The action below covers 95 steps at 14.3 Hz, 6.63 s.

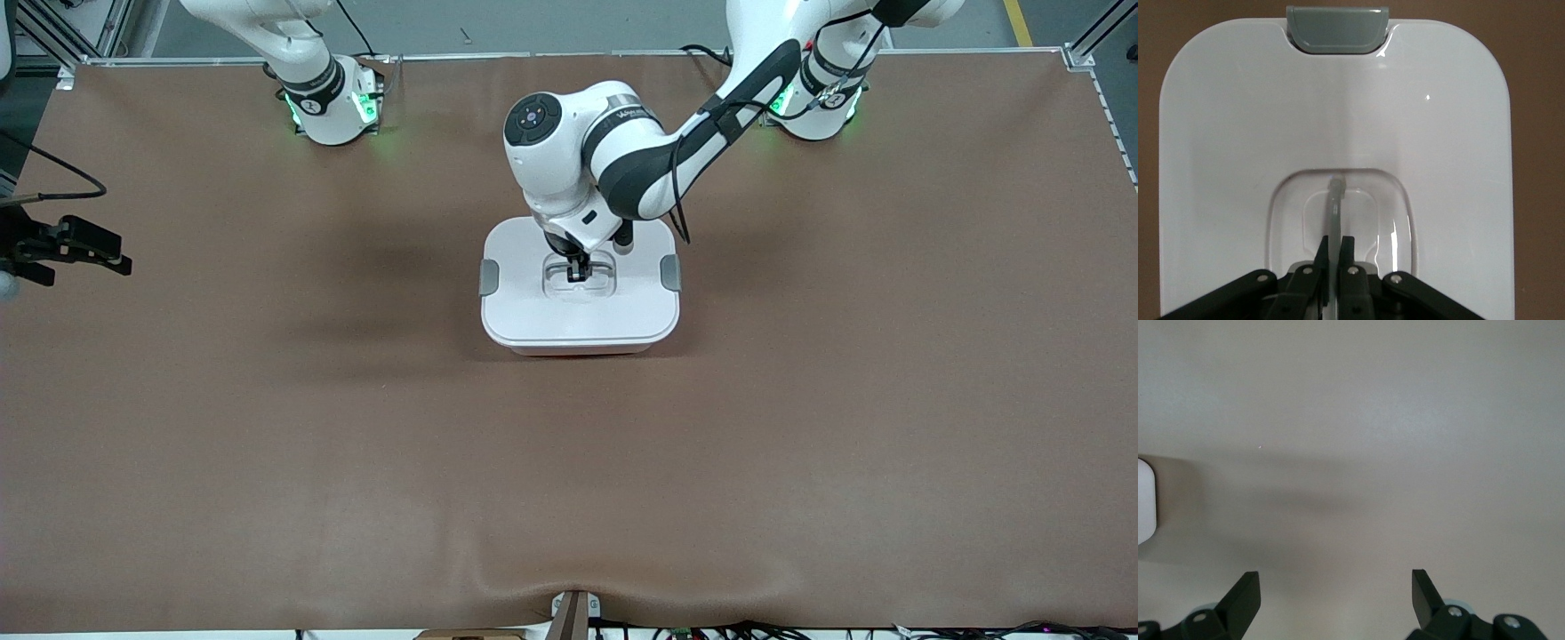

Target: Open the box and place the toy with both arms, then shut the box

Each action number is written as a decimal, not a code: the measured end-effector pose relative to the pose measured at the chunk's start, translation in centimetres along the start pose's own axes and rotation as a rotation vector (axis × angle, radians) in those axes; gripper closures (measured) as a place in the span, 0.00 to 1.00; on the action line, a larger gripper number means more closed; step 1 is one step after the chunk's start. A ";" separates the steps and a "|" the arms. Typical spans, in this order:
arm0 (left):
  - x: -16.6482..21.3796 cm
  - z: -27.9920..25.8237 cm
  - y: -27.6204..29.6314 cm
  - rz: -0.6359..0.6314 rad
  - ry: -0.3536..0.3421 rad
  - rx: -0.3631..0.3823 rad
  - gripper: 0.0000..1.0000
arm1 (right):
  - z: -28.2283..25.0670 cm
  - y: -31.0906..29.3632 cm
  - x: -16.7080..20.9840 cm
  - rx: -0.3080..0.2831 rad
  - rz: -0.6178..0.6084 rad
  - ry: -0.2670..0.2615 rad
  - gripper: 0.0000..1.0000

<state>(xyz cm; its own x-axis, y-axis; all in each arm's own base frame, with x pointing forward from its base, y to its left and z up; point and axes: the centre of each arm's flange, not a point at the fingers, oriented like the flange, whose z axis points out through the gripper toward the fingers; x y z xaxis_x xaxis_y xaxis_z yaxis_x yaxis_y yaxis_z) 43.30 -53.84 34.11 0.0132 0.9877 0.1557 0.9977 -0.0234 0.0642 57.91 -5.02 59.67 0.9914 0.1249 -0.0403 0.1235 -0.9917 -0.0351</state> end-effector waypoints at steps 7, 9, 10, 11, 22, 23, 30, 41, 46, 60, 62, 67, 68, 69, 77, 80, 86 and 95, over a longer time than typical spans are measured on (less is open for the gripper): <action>0.1 0.8 0.0 0.031 0.012 0.009 0.78 | -0.1 0.0 -0.1 0.000 0.000 0.001 0.00; 0.3 0.7 0.3 0.061 0.011 0.007 0.59 | -0.1 0.0 -0.1 0.000 0.000 0.001 0.00; 0.4 0.4 0.5 0.077 0.007 0.003 0.48 | -0.1 -0.1 -0.1 0.001 -0.001 0.001 0.00; 0.5 -0.2 0.7 0.087 0.001 -0.005 0.39 | -0.1 -0.1 -0.1 0.001 -0.001 0.001 0.00; 13.3 -13.9 7.1 0.227 -0.067 0.044 0.00 | 0.0 -0.3 -0.1 0.001 -0.005 -0.001 0.00; 15.4 -14.8 7.9 0.243 -0.068 0.048 0.00 | 0.0 -0.3 -0.1 0.001 -0.005 -0.001 0.00; 25.8 -15.0 13.0 0.371 -0.071 0.075 0.00 | 0.0 -0.3 -0.1 0.001 -0.005 0.000 0.00; 33.8 -15.8 15.6 0.731 -0.122 0.055 0.00 | -0.1 -0.3 -0.1 0.001 -0.005 0.000 0.00; 36.5 -15.8 16.6 0.894 -0.132 0.038 0.00 | -0.1 -0.3 -0.1 0.001 -0.005 0.001 0.00; 46.0 -17.9 16.7 1.221 -0.146 0.033 0.00 | -0.5 -0.2 -1.6 0.007 0.001 -0.002 0.00; 46.3 -19.1 15.8 1.261 -0.139 0.048 0.00 | -0.6 -0.2 -1.7 0.007 0.000 -0.001 0.00; 47.8 -21.0 14.0 1.333 -0.110 0.086 0.00 | -0.5 -0.2 -1.6 0.007 0.000 -0.001 0.00; 47.9 -21.1 13.6 1.344 -0.108 0.094 0.00 | -0.5 -0.2 -1.6 0.007 -0.001 0.003 0.00; 47.9 -21.2 13.2 1.352 -0.112 0.097 0.00 | -0.6 -0.3 -1.6 0.006 -0.002 0.006 0.00; 49.7 -22.6 9.6 1.352 -0.169 0.060 0.00 | -1.5 -2.5 -1.3 0.006 0.063 -0.003 0.00; 51.0 -22.3 8.9 1.407 -0.174 0.057 0.00 | -1.3 -3.7 -1.1 0.006 0.055 -0.008 0.00; 53.5 -22.1 8.3 1.539 -0.183 0.039 0.00 | -1.3 -5.4 -0.9 0.005 0.070 -0.011 0.00; 53.7 -22.7 8.5 1.561 -0.180 0.000 0.00 | -0.7 -5.4 -0.5 -0.043 0.061 0.001 0.00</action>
<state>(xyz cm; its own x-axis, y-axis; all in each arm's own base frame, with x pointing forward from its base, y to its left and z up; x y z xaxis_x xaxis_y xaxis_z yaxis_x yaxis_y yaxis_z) 50.99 -4.53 65.37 0.9988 -0.0061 -0.0487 -0.0081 -0.9991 -0.0416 56.82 0.25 60.63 0.9971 0.0639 -0.0404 0.0644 -0.9979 0.0107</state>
